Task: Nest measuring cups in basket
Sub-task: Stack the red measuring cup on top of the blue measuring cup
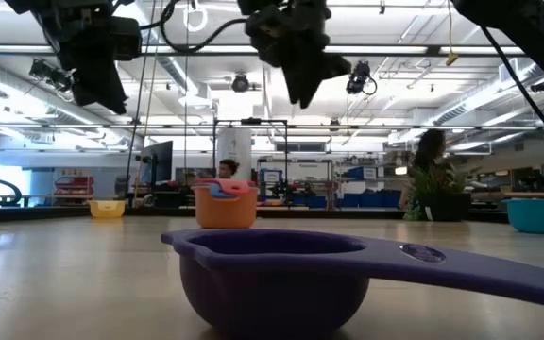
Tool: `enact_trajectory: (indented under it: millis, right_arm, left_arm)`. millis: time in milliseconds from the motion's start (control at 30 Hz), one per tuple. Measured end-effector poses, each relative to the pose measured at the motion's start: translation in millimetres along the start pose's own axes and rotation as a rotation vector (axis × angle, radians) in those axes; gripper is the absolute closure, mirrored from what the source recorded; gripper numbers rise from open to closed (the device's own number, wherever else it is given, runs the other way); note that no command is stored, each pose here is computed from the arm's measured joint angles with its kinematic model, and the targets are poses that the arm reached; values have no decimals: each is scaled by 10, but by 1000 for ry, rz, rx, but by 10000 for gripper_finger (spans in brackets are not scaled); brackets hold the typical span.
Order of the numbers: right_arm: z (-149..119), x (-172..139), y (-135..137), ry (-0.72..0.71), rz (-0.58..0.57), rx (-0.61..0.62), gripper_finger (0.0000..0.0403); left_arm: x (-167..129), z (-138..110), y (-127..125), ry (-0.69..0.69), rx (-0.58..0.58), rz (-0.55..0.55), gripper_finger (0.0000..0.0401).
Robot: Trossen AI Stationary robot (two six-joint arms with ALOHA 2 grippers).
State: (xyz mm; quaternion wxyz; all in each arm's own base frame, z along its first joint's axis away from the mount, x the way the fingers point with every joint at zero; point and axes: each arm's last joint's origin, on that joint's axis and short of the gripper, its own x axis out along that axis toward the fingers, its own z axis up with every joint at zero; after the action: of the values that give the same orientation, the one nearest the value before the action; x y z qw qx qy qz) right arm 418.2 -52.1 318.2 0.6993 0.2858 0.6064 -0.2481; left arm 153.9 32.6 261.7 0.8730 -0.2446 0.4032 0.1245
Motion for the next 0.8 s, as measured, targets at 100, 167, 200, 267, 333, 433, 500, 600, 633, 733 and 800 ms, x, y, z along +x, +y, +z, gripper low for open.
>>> enact_trajectory:
  millis: [100, 167, 200, 267, 333, 433, 500, 600, 633, 733, 800]
  right_arm:
    - [-18, -94, 18, -54, 18, -86, 345]
    - [-47, -108, 20, -48, 3, -139, 370]
    - [-54, -89, 16, -46, -20, -145, 384]
    - [-55, -16, 26, -46, -51, -162, 396]
    - [-71, 47, 25, -40, -100, -184, 391]
    - [-95, 228, 24, -6, -152, -227, 380]
    - [-111, 355, 16, 46, -149, -269, 382]
    - [-134, 550, 10, 94, -124, -307, 396]
    - [-144, 624, 5, 113, -124, -320, 398]
    - [-158, 809, 16, 121, -93, -353, 396]
    - [-170, 913, 19, 138, -55, -368, 398]
  left_arm:
    - [5, 23, -9, -22, -36, -4, 262]
    - [43, 36, -16, -25, -78, 22, 262]
    - [66, 32, -16, -17, -95, 45, 262]
    - [113, 36, -31, -16, -123, 82, 262]
    - [165, 39, -46, -13, -154, 116, 262]
    - [281, 43, -82, 9, -154, 158, 262]
    - [380, 51, -109, 28, -163, 174, 262]
    - [554, 27, -146, 96, -165, 199, 262]
    - [618, 19, -163, 116, -160, 206, 262]
    - [810, -22, -213, 182, -151, 220, 262]
    - [936, -42, -253, 214, -140, 209, 262]
